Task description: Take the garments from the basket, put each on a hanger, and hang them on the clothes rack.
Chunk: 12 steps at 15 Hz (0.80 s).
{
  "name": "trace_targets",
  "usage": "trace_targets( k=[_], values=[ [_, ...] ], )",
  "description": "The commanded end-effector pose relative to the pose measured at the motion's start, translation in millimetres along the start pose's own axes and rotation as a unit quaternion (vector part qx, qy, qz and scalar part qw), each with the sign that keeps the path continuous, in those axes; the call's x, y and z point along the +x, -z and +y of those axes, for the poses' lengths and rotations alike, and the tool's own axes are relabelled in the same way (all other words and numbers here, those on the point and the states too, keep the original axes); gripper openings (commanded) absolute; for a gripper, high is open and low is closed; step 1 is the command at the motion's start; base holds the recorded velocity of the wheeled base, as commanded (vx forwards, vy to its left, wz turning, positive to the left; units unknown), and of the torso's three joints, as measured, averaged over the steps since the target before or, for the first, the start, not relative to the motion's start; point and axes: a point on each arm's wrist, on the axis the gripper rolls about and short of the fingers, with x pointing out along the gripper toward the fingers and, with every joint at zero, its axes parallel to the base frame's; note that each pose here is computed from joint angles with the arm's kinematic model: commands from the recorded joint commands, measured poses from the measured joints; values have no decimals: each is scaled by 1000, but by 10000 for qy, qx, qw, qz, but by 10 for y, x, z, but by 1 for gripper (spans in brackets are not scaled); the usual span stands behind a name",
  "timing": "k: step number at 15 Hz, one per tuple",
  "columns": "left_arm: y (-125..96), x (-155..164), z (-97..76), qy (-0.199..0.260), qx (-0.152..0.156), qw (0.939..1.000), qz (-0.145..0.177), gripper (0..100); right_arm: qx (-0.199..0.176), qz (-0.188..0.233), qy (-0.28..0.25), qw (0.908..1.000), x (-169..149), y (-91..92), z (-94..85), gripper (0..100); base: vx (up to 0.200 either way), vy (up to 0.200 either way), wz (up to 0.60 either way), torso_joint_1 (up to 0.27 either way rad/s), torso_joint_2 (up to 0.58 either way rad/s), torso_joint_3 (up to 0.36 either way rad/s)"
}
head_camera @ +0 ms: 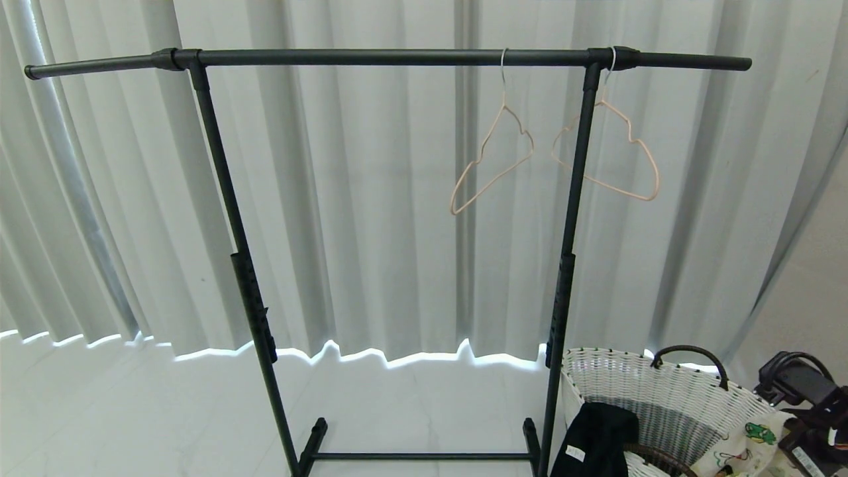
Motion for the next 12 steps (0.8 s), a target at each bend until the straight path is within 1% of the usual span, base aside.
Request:
trace_targets(
  k=[1, 2, 3, 4, 6, 9, 10, 12],
  values=[
    [0, 0, 1, -27, -19, 10000, -3, 100, 46, -604, 704, 9957, -587, -241, -245, 0, 0, 0, 0, 0, 0, 0],
    [0, 0, 2, -42, -34, 10000, -4, 100, 60, -582, 682, 9960, -742, -291, -295, 0, 0, 0, 0, 0, 0, 0],
    [0, 0, 2, -49, -34, 10000, -5, 100, 153, -468, 560, 9972, -1023, -386, -389, 0, 0, 0, 0, 0, 0, 0],
    [0, 0, 2, -42, -19, 10000, -4, 100, 214, -417, 480, 9977, -1234, -443, -444, 0, 0, 0, 0, 0, 0, 0],
    [0, 0, 1, -11, -11, 10000, -2, 100, 222, -537, 575, 9967, -1490, -536, -534, 0, 0, 0, 0, 0, 0, 0],
    [0, 0, 2, -34, -49, 10000, -4, 100, 152, -790, 762, 9938, -1643, -604, -587, 0, 0, 0, 0, 0, 0, 0],
    [0, 0, 2, -34, -42, 10000, -4, 100, 63, -874, 805, 9929, -1685, -614, -586, 0, 0, 0, 0, 0, 0, 0],
    [0, 0, 2, -34, -42, 10000, -4, 100, 33, -998, 862, 9913, -1749, -614, -580, 0, -200, 0, 0, 7, 2, 5]
  ],
)
